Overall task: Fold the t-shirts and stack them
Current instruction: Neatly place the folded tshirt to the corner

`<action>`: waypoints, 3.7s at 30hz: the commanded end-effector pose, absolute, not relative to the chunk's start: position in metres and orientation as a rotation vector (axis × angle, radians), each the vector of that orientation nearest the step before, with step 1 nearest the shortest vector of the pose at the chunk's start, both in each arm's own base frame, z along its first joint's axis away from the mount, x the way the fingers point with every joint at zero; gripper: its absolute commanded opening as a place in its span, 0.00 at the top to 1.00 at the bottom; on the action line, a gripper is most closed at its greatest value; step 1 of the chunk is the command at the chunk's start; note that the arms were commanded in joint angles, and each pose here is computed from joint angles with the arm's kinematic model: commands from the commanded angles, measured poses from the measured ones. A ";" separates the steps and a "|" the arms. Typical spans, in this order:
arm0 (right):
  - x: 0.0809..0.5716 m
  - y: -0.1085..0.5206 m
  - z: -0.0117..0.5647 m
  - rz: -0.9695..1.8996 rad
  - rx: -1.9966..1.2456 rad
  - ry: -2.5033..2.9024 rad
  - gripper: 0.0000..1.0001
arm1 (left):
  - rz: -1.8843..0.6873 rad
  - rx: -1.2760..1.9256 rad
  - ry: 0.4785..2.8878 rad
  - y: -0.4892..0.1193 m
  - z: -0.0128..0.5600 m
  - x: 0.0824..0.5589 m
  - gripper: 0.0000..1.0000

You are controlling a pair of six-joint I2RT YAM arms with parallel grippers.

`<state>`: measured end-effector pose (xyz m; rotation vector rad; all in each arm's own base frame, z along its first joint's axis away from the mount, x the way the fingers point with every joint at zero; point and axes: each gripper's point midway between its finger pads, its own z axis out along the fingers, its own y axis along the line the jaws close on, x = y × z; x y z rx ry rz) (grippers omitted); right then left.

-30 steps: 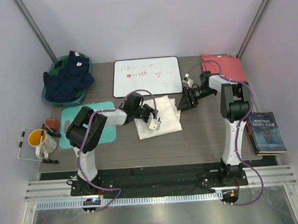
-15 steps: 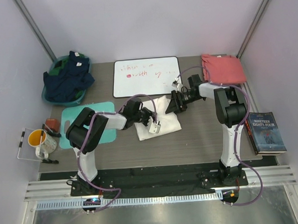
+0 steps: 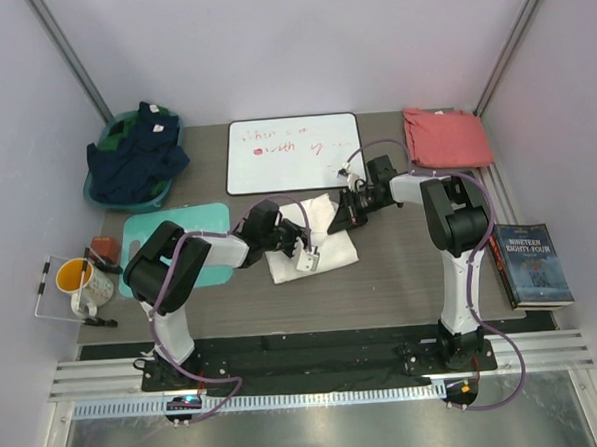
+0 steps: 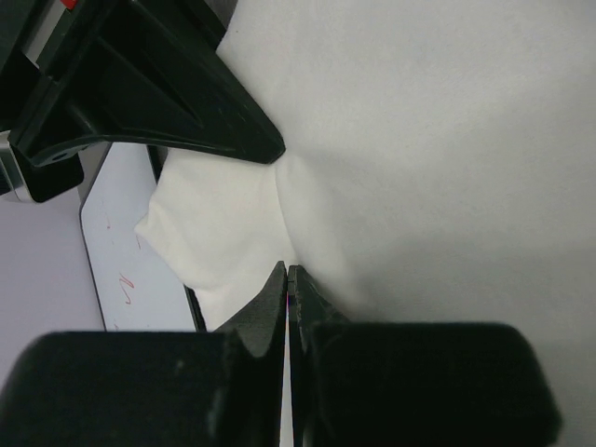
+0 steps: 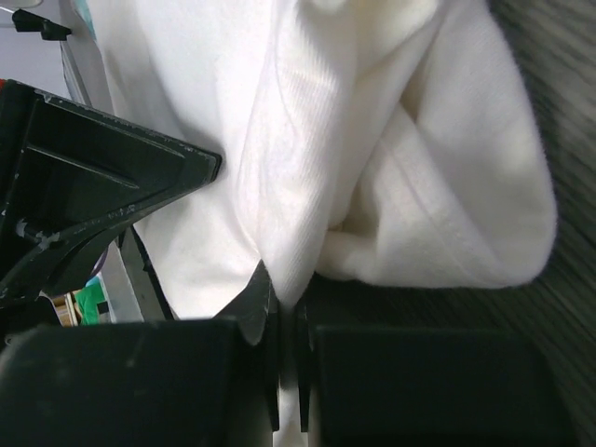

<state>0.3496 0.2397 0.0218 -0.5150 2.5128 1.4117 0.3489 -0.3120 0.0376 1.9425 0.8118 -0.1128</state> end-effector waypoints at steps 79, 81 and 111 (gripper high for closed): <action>0.609 -0.126 0.288 -0.594 -0.410 2.011 0.99 | 0.181 1.698 0.601 -0.301 0.182 0.353 1.00; 0.611 -0.134 0.269 -0.610 -0.409 2.048 0.99 | 0.181 1.700 0.600 -0.301 0.182 0.354 1.00; 0.506 -0.049 0.309 -0.312 -0.083 1.927 0.00 | 0.049 0.868 1.664 -0.217 0.248 0.410 0.00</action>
